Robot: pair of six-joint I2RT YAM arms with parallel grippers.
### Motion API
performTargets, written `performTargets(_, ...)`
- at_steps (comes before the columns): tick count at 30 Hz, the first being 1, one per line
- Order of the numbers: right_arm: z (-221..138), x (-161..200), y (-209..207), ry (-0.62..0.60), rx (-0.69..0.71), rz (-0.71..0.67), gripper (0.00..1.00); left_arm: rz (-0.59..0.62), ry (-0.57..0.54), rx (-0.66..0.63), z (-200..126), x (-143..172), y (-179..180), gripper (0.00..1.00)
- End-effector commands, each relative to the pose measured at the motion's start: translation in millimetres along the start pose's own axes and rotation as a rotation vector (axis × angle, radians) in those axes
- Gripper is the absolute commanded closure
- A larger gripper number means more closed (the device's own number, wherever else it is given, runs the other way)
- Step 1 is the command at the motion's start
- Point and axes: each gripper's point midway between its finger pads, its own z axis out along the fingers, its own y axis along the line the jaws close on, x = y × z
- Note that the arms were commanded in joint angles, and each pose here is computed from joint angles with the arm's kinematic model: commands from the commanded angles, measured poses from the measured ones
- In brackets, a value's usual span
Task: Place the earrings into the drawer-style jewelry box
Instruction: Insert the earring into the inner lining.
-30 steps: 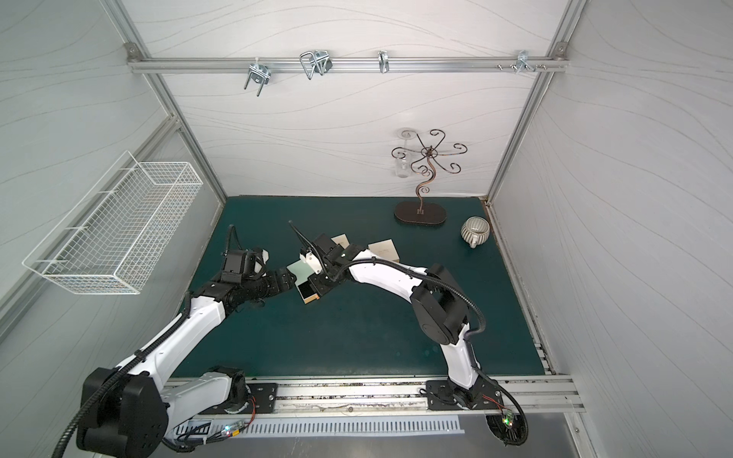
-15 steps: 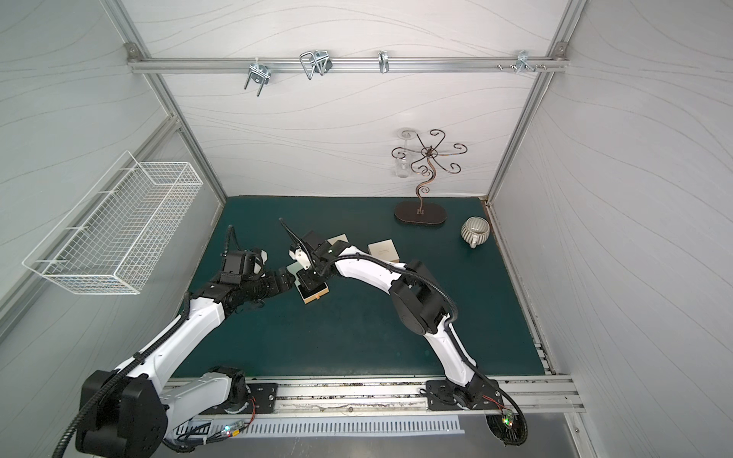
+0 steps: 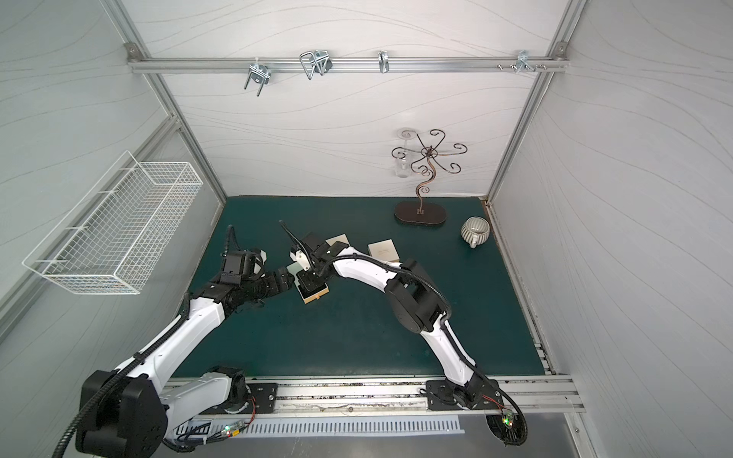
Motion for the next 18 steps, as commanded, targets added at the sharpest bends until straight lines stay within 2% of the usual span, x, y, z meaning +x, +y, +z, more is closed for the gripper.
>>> performTargets(1,6,-2,-3,0.008,-0.013,0.017,0.83,-0.006,-0.021,-0.006,-4,-3,0,0.01)
performTargets(6,0,-7,-2,-0.008,-0.014,0.022,0.77,-0.006,-0.02,-0.006,-3,-3,0,0.01)
performTargets(13,-19,-21,1,-0.06,-0.032,0.025,0.75,-0.006,-0.016,-0.009,-2,-2,1,0.01)
performTargets(18,-51,-34,-1,-0.146,-0.038,0.032,0.75,0.002,-0.014,-0.007,-2,-5,-1,0.01)
